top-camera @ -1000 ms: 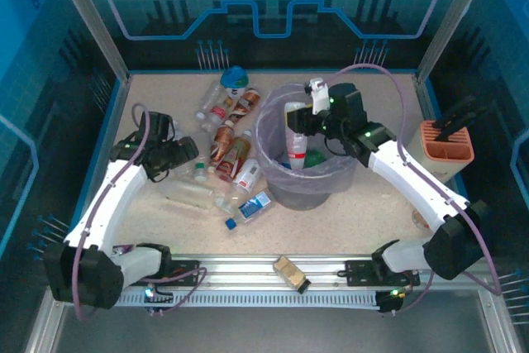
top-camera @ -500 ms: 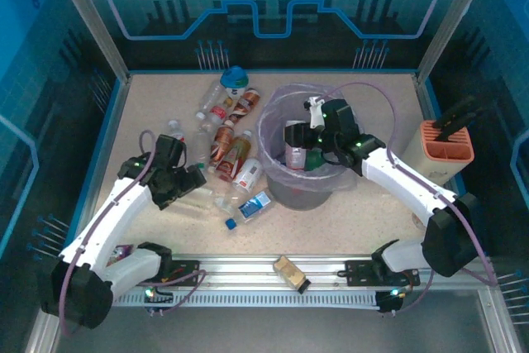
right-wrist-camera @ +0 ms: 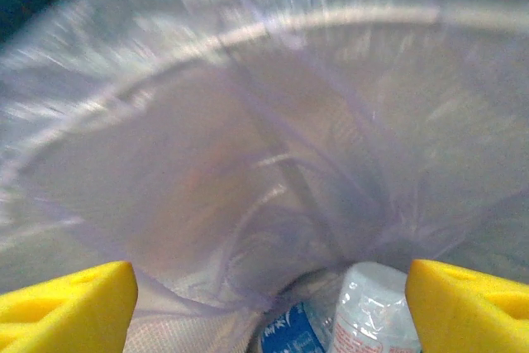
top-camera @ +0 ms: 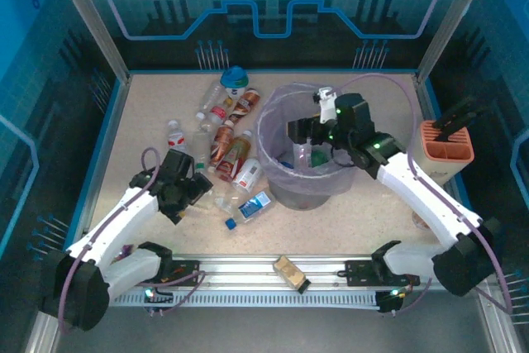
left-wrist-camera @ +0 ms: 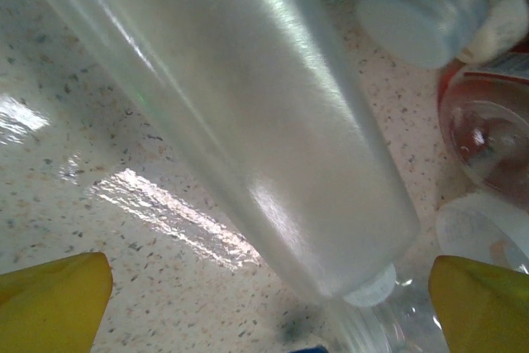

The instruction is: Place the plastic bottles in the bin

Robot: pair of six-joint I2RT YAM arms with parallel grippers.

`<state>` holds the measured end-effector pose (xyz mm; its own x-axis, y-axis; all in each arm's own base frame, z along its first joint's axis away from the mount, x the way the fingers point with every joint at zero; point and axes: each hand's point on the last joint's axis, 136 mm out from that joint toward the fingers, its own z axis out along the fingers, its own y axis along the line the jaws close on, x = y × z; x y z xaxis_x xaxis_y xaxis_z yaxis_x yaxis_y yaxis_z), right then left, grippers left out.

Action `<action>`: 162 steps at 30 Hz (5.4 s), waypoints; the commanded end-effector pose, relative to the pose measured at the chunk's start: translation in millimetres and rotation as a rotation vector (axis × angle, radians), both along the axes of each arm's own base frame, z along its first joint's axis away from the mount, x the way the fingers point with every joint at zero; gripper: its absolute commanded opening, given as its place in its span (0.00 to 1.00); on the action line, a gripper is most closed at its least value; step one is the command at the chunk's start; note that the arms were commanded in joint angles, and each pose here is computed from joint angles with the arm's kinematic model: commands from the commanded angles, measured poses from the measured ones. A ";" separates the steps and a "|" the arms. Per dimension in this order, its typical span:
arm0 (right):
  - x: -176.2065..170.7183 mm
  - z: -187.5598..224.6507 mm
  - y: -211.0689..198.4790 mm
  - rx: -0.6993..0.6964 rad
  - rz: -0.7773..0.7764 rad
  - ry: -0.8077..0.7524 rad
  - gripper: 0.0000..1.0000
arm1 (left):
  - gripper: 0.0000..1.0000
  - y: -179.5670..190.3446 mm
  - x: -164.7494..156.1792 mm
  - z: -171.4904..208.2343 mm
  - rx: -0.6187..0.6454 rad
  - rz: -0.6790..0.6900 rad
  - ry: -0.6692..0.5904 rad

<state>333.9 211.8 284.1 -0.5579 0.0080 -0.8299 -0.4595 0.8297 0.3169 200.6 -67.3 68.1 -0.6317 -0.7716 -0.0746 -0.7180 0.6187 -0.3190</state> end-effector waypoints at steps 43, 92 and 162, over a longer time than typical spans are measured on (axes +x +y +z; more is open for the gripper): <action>-2.9 71.5 -32.7 0.176 0.000 -0.042 0.81 | 0.44 -6.8 28.0 6.9 -0.031 0.060 -0.207; 22.2 125.3 147.4 0.409 0.410 0.106 0.79 | 0.18 -167.1 59.6 242.6 -0.198 -1.061 -0.932; 11.5 -51.1 -1.6 0.067 -0.203 0.347 0.41 | 0.75 -144.5 -6.2 31.0 -0.043 -0.991 -0.340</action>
